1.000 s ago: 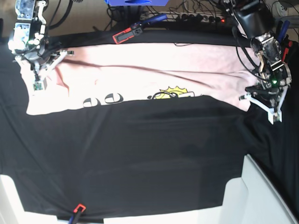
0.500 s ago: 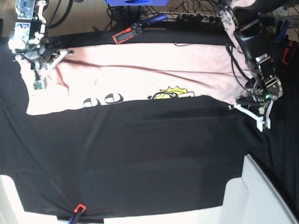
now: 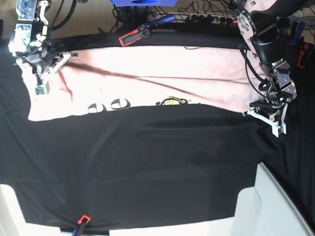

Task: Fold the T-shirt properly
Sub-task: 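Hold the shirt edges with both grippers and straighten the fold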

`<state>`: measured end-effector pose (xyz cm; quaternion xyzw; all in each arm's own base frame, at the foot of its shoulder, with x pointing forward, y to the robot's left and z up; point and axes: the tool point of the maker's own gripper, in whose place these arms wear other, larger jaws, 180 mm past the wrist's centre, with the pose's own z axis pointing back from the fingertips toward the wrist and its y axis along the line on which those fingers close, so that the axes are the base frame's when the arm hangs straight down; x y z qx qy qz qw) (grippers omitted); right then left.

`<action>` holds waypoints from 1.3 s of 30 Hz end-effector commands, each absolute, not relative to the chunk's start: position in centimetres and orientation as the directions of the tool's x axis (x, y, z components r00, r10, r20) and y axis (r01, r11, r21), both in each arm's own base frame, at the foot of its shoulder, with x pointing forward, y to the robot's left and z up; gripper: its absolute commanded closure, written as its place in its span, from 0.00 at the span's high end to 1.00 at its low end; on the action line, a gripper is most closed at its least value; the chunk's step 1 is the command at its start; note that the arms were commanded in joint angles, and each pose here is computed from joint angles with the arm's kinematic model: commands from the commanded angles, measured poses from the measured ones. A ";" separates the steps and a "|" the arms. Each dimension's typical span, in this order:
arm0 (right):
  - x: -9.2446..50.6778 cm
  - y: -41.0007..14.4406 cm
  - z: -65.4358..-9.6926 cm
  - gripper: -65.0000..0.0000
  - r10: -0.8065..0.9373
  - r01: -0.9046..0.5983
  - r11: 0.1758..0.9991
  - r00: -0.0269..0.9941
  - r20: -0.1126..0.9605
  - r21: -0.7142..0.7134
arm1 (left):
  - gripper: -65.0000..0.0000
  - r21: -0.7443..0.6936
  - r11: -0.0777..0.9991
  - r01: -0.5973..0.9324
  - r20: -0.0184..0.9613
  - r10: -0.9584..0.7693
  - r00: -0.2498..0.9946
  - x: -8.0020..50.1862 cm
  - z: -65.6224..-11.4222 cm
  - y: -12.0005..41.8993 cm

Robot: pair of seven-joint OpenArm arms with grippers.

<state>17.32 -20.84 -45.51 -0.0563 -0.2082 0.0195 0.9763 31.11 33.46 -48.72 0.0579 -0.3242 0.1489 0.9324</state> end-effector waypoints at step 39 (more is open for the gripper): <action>18.4 -21.1 -44.6 0.00 0.065 -0.008 0.992 0.895 0.441 -0.129 | 0.00 0.238 0.959 -0.155 0.859 -0.133 0.495 40.5 -30.8 31.7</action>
